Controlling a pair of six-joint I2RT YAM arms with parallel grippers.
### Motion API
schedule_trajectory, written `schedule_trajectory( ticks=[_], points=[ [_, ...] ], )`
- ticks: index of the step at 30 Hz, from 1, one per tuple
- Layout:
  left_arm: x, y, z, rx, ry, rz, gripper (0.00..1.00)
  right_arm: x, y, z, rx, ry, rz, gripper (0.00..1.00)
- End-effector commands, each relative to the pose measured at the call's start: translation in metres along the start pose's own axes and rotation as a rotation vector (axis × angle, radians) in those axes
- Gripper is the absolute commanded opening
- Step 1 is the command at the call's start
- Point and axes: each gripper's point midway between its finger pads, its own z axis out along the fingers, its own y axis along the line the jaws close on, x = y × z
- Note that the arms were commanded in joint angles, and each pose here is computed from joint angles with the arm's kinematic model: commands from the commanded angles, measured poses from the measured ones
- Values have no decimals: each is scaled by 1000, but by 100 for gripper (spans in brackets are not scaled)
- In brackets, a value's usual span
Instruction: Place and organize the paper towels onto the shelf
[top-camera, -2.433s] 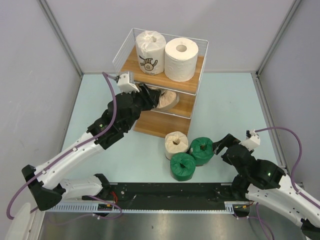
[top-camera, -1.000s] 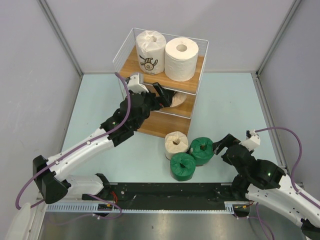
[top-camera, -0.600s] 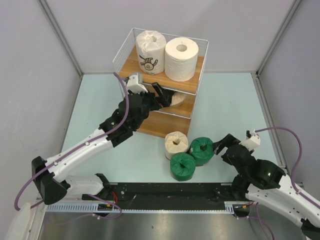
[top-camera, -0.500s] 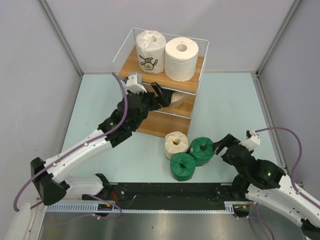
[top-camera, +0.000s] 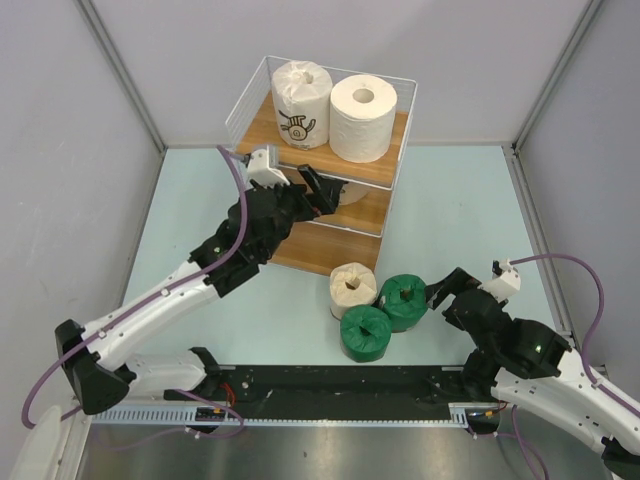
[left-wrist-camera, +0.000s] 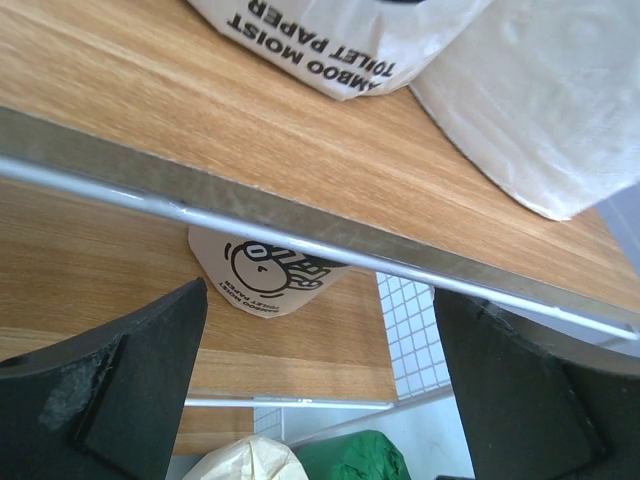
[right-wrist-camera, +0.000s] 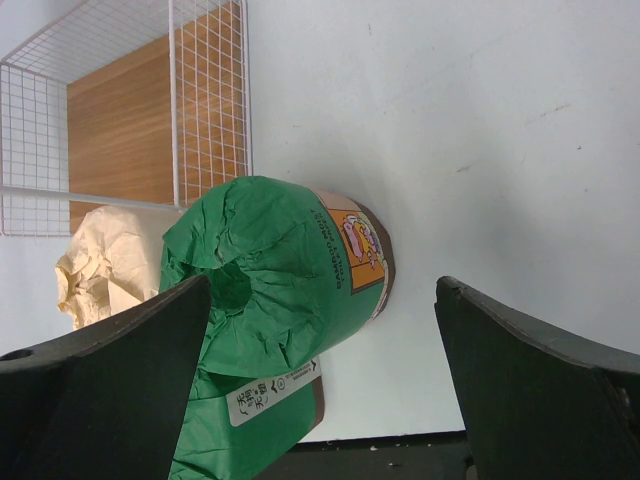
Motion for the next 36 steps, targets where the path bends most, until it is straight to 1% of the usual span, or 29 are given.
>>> schedule_trajectory(
  ticks=[1, 3, 5, 6, 8, 10, 11, 13, 14, 16, 20, 27, 33, 36],
  points=[
    [-52, -29, -27, 120, -111, -81, 100, -3, -2, 2, 13, -23, 23, 100],
    [-45, -25, -38, 139, -84, -73, 100, -3, -1, 2, 13, -24, 25, 100],
    [-19, -15, -44, 143, -4, -46, 100, -3, -2, 2, 13, -26, 26, 100],
    [-19, -15, -53, 164, 2, -46, 100, -3, -2, 2, 13, -24, 22, 100],
    [16, 0, -61, 165, 104, -22, 100, -3, -2, 2, 16, -27, 22, 100],
    [38, 12, -69, 160, 161, -26, 100, -4, -2, 3, 17, -28, 21, 100],
    [64, 27, -71, 137, 220, -32, 100, -3, -3, 3, 21, -26, 21, 100],
    [88, 38, -75, 129, 270, -47, 100, -3, -3, 3, 21, -26, 20, 100],
    [107, 45, -76, 134, 312, -66, 100, -3, -3, 3, 21, -27, 18, 100],
    [133, 57, -77, 118, 364, -72, 100, -3, -2, 3, 19, -27, 21, 100],
    [156, 63, -72, 109, 389, -108, 100, -3, -2, 2, 17, -24, 23, 100],
    [190, 74, -61, 68, 460, -79, 100, -2, -2, 2, 17, -23, 28, 100],
    [212, 70, -55, 64, 517, -50, 100, -3, -3, 2, 19, -24, 26, 100],
    [218, 67, -54, 61, 540, -32, 95, -3, -3, 2, 19, -25, 25, 100]
  ],
)
